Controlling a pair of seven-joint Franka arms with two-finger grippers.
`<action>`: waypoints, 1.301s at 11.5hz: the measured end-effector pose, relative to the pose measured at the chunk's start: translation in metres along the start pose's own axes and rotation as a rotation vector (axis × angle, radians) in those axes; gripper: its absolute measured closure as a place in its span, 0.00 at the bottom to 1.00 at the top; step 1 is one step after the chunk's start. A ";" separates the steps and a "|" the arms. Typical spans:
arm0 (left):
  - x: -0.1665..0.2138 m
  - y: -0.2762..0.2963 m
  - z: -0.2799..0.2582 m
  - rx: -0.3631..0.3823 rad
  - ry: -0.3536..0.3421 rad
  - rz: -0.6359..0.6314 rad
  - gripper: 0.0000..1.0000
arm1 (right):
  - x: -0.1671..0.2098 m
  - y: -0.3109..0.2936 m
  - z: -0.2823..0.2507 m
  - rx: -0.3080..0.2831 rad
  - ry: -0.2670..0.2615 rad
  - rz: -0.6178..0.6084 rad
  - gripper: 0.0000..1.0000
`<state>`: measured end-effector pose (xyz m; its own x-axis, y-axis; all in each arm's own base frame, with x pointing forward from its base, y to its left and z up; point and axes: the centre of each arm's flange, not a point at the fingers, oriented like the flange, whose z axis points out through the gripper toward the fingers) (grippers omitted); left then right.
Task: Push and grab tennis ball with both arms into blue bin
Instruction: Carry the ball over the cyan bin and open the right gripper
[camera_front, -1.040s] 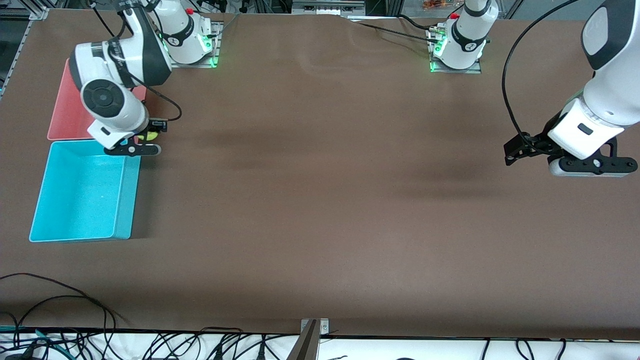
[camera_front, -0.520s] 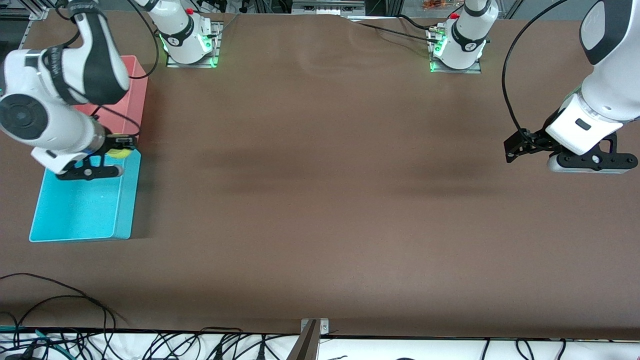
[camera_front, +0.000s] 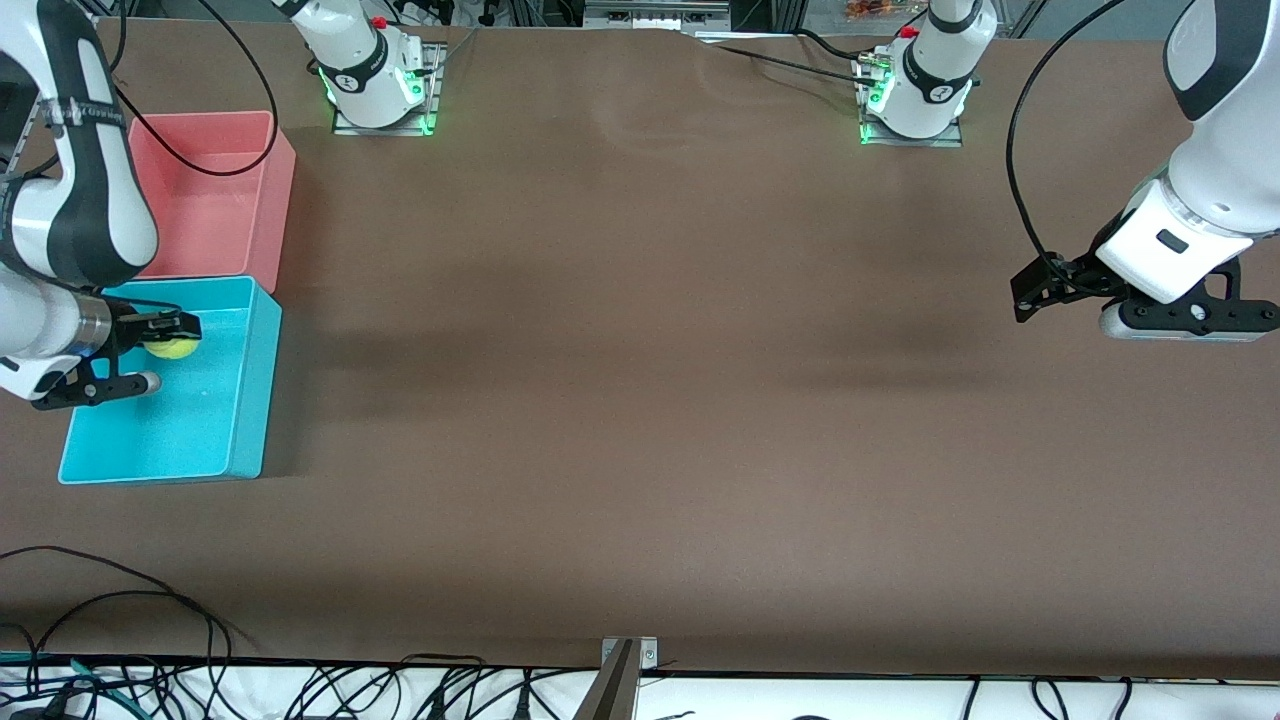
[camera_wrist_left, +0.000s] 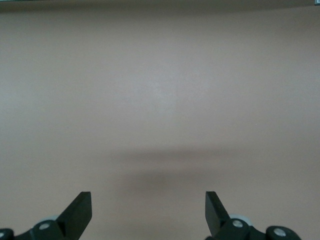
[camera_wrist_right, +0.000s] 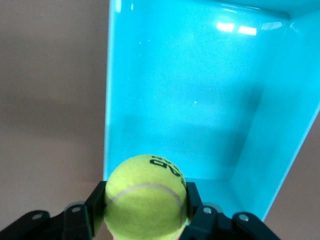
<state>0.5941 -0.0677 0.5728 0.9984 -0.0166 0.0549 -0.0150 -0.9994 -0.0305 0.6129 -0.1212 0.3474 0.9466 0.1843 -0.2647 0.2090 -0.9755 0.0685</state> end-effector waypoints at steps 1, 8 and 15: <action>-0.001 -0.001 0.000 0.001 -0.008 -0.001 0.00 | 0.001 0.009 0.018 0.008 0.008 -0.004 0.33; -0.003 0.002 0.001 0.002 -0.022 0.003 0.00 | -0.033 0.027 0.125 0.084 0.036 0.023 0.33; -0.010 -0.007 -0.007 0.004 -0.045 0.018 0.00 | -0.055 0.048 0.157 0.233 0.011 0.033 0.30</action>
<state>0.5834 -0.0611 0.5791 0.9994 -0.0337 0.0093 -0.0333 -0.9988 -0.0348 0.5320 -0.1968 0.2142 0.9550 0.1517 -0.2550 0.1166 -0.9822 -0.1476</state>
